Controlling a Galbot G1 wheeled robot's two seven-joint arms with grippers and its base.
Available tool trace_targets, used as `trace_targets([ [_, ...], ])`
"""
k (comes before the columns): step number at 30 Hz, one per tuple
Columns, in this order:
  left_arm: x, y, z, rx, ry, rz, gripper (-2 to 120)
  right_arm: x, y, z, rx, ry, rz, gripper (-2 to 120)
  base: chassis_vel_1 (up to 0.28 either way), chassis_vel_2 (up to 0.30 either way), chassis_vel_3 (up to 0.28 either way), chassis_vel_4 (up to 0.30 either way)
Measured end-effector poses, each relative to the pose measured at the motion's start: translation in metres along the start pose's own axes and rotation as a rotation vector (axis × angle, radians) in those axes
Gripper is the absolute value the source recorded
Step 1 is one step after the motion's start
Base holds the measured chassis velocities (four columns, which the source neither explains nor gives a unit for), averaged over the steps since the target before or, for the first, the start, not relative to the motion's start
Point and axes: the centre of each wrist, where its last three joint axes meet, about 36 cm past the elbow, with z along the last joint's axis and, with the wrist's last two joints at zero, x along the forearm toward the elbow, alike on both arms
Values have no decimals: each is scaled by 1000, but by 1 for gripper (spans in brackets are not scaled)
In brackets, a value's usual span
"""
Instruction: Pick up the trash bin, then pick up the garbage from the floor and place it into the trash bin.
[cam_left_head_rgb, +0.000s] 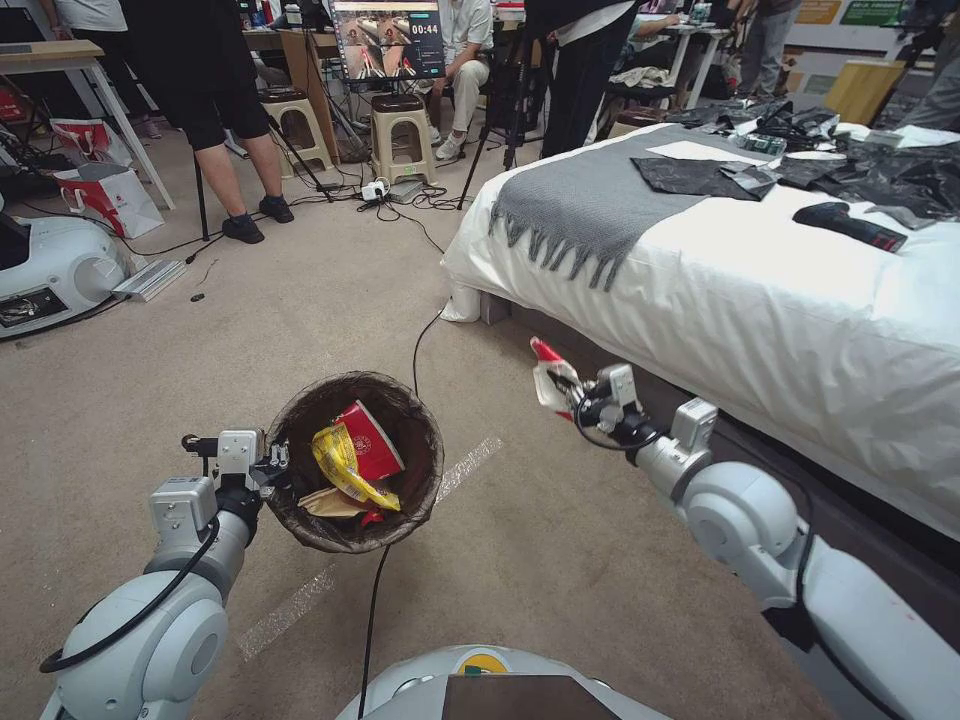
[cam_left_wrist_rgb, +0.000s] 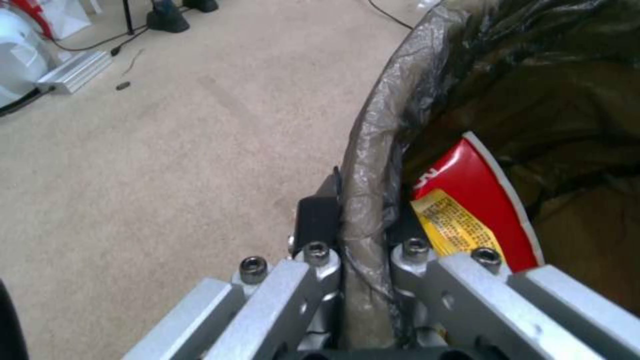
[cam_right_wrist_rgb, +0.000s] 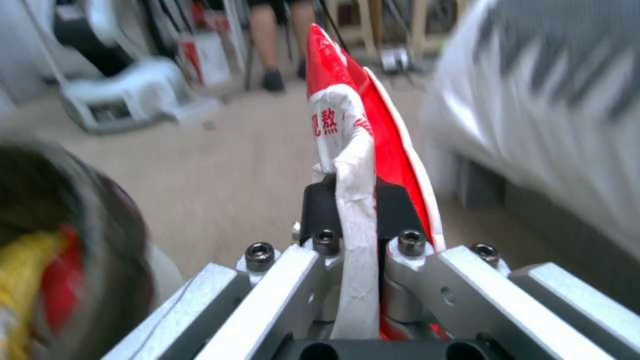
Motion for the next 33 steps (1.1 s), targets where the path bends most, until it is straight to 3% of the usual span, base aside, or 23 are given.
trace_targets([
  [1,0,0,0,0,0,0,3,0,0,0,0,0,0,0,0,0,0,0],
  [5,0,0,0,-3,1,1,3,5,22,-46,11,-96,-95,0,0,0,0,0],
  [11,0,-1,0,-2,-1,7,3,1,45,-65,18,-121,-205,0,0,0,0,0],
  [12,-1,-2,0,-2,-1,10,3,-2,57,-72,13,-113,-280,0,0,0,0,0],
  [19,-1,-4,0,1,-3,15,3,-7,81,-83,23,-87,-430,0,0,0,0,0],
  [22,-1,-6,0,4,-3,16,3,-13,102,-91,45,-68,-541,0,0,0,0,0],
  [33,-2,-6,-2,2,-13,17,3,-31,128,-81,34,35,-647,0,0,0,0,0],
])
